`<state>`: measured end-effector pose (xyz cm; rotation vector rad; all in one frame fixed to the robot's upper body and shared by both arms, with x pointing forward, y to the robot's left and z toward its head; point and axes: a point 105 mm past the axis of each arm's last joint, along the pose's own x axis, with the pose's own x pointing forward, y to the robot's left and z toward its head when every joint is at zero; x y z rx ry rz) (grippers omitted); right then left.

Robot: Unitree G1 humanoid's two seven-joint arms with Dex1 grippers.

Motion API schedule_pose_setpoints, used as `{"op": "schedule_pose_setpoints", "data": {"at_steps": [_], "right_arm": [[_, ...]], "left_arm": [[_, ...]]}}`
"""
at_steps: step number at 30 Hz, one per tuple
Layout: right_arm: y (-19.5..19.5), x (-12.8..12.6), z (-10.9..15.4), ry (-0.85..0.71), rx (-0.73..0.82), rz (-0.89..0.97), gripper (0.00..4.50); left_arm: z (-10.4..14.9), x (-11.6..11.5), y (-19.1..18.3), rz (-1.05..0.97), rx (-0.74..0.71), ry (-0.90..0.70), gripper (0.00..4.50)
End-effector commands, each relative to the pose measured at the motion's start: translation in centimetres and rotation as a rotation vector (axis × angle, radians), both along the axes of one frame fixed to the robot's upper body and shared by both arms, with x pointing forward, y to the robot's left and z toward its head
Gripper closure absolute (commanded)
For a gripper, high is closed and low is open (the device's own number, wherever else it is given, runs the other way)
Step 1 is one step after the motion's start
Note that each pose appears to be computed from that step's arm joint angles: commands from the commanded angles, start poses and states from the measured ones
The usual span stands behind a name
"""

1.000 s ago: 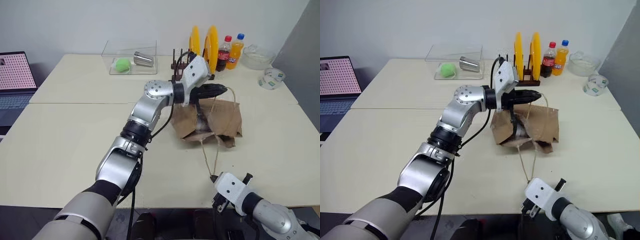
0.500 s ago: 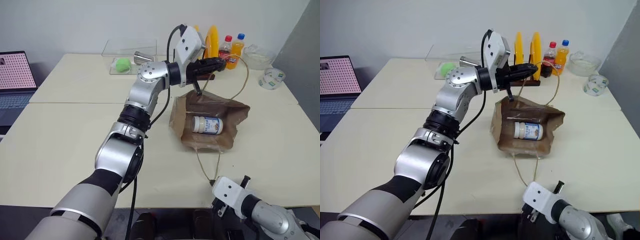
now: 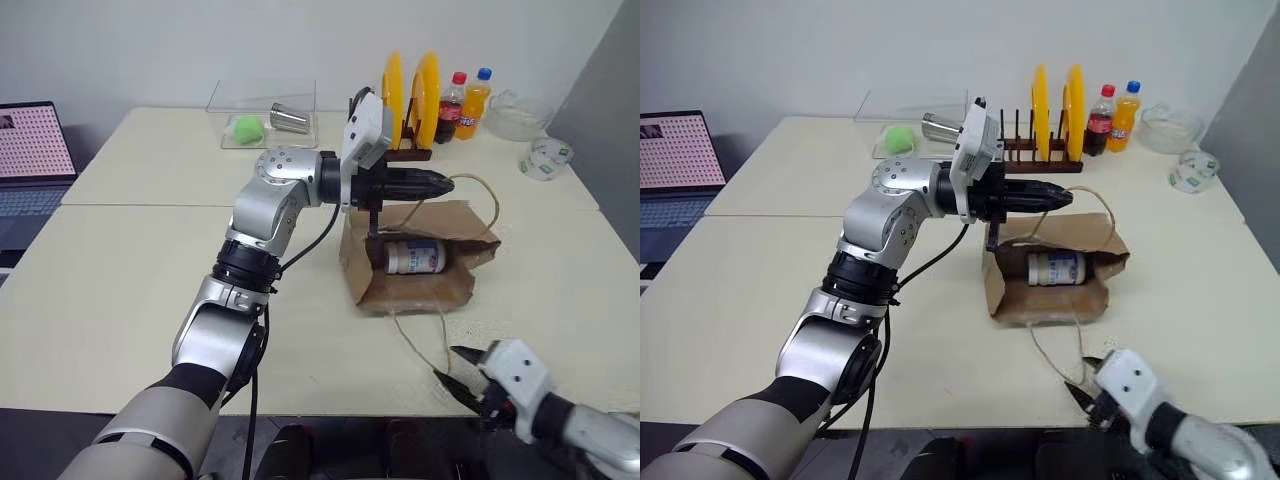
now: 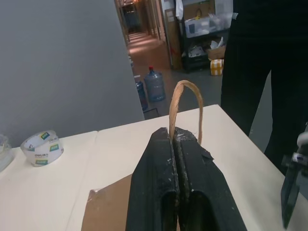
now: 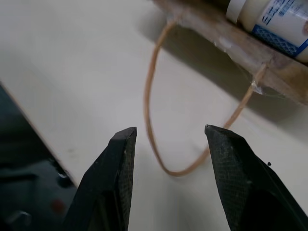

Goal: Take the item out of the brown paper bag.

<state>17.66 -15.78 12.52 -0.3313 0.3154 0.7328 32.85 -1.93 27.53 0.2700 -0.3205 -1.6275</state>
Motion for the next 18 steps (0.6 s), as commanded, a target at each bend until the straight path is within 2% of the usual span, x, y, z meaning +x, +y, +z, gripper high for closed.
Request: {"op": "schedule_pose_setpoints", "data": {"at_steps": [1,6,11,14,18], "right_arm": [[1.9,0.8,5.6,-0.180,0.072,0.055,2.15],[2.7,2.7,6.9,-0.237,0.015,0.013,2.15],[2.3,6.3,5.3,-0.274,-0.158,-0.049,2.15],[2.9,8.1,4.8,-0.316,-0.269,-0.017,1.58],[3.7,9.9,4.2,-0.372,-0.397,0.021,0.16]], "left_arm": [[1.4,-0.4,-0.1,-0.010,-0.030,-0.047,4.50],[1.5,-0.3,0.2,-0.007,-0.027,-0.058,4.50],[1.7,-0.1,0.5,0.007,-0.033,-0.065,4.50],[2.1,0.5,0.7,0.031,-0.040,-0.083,4.50],[2.5,1.0,0.8,0.048,-0.054,-0.091,4.50]]}}
